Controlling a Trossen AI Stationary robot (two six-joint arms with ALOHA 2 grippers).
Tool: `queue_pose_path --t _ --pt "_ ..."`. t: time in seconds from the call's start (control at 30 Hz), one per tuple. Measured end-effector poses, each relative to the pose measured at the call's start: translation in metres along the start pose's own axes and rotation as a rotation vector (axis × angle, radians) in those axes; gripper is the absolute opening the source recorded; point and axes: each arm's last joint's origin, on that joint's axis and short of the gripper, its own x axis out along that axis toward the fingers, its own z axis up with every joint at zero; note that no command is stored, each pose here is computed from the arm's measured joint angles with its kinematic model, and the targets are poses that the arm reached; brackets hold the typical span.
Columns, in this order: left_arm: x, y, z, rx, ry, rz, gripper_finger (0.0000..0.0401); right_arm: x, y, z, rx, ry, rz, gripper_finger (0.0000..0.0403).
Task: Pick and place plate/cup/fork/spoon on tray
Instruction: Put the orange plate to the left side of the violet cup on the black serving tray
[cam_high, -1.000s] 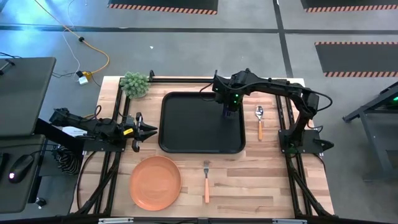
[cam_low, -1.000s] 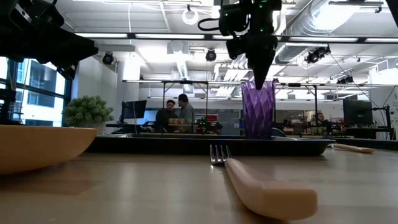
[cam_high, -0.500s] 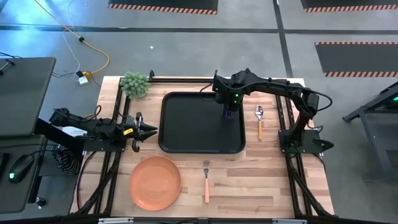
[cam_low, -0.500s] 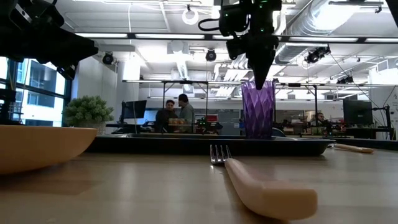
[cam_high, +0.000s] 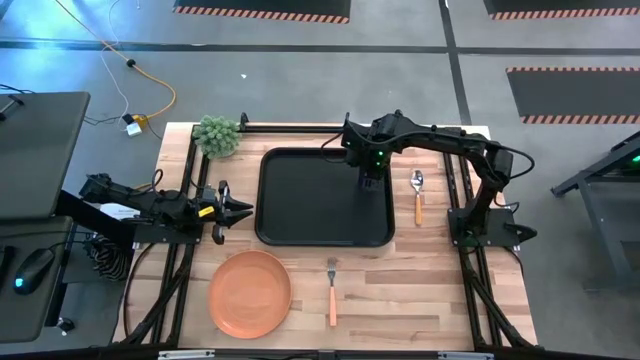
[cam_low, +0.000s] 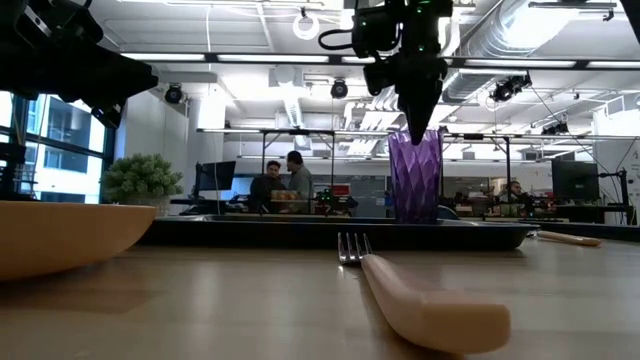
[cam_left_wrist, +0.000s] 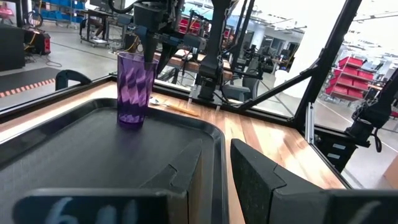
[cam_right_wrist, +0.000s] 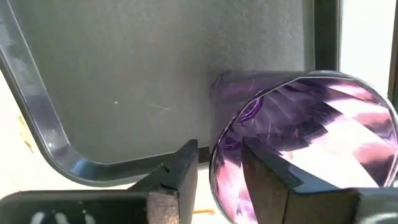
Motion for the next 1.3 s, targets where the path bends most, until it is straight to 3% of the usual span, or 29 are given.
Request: queue_pose_path --t 0.2,0.53,0.9,1.13,1.3 --pt "0.0 0.0 0.0 0.003 0.0 -0.001 0.0076 -0.003 0.0 0.0 0.026 0.003 0.005 0.0119" --pt "0.0 0.0 0.0 0.018 0.002 -0.007 0.0078 -0.047 -0.002 0.009 0.052 -0.121 -0.001 0.0119" --pt "0.0 0.0 0.002 0.023 -0.015 0.017 0.0145 -0.095 0.002 0.009 0.106 -0.241 -0.008 0.0119" --pt "-0.005 -0.005 0.031 0.049 -0.072 -0.003 0.0139 -0.123 0.025 0.012 0.075 -0.346 0.006 0.0119" --pt "-0.008 -0.009 0.052 0.06 0.033 0.008 0.0129 -0.128 0.047 0.013 0.014 -0.369 0.024 0.0119"
